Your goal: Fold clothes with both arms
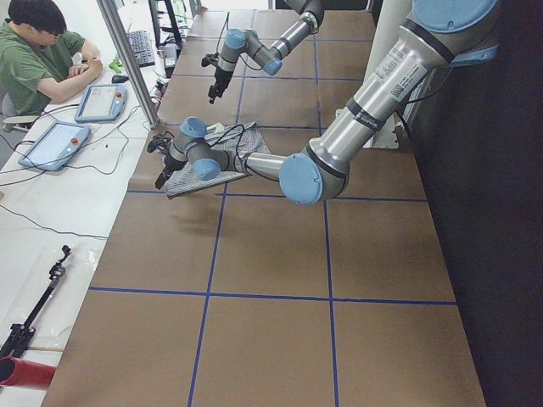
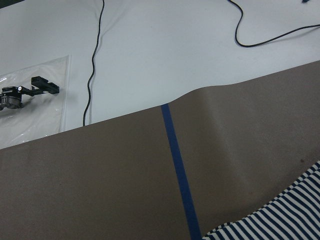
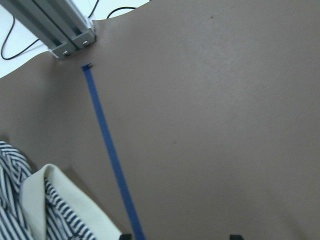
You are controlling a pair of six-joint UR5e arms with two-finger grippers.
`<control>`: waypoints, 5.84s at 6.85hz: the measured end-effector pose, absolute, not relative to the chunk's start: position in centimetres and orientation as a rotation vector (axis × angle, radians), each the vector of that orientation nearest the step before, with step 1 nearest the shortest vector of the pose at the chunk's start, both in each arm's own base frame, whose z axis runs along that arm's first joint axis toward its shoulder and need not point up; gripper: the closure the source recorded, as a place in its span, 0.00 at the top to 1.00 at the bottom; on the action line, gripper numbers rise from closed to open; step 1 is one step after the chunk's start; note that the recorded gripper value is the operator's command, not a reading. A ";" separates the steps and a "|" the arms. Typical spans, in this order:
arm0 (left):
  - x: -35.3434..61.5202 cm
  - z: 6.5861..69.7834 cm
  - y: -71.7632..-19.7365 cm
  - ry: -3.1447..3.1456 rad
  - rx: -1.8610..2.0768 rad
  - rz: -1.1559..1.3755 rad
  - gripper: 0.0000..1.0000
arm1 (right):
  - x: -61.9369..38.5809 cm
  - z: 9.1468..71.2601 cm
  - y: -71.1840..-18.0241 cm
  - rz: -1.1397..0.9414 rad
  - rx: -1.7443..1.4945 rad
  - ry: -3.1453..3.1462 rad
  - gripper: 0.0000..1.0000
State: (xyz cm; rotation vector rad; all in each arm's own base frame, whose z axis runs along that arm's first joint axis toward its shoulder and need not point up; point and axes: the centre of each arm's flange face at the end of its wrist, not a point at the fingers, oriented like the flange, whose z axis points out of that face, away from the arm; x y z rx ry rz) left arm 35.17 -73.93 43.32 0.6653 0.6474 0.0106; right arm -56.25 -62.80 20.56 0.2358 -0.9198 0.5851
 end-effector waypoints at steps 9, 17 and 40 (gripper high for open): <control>34.6 43.7 -73.0 0.664 0.675 0.015 1.00 | -66.3 21.3 -60.0 0.688 0.282 -0.901 0.00; 33.8 42.2 -71.5 0.699 0.708 0.015 1.00 | -55.3 28.9 -49.7 0.642 0.288 -1.008 0.00; 34.7 40.2 -70.4 0.763 0.702 0.050 1.00 | -56.7 26.3 -29.1 -0.564 0.742 -0.443 0.62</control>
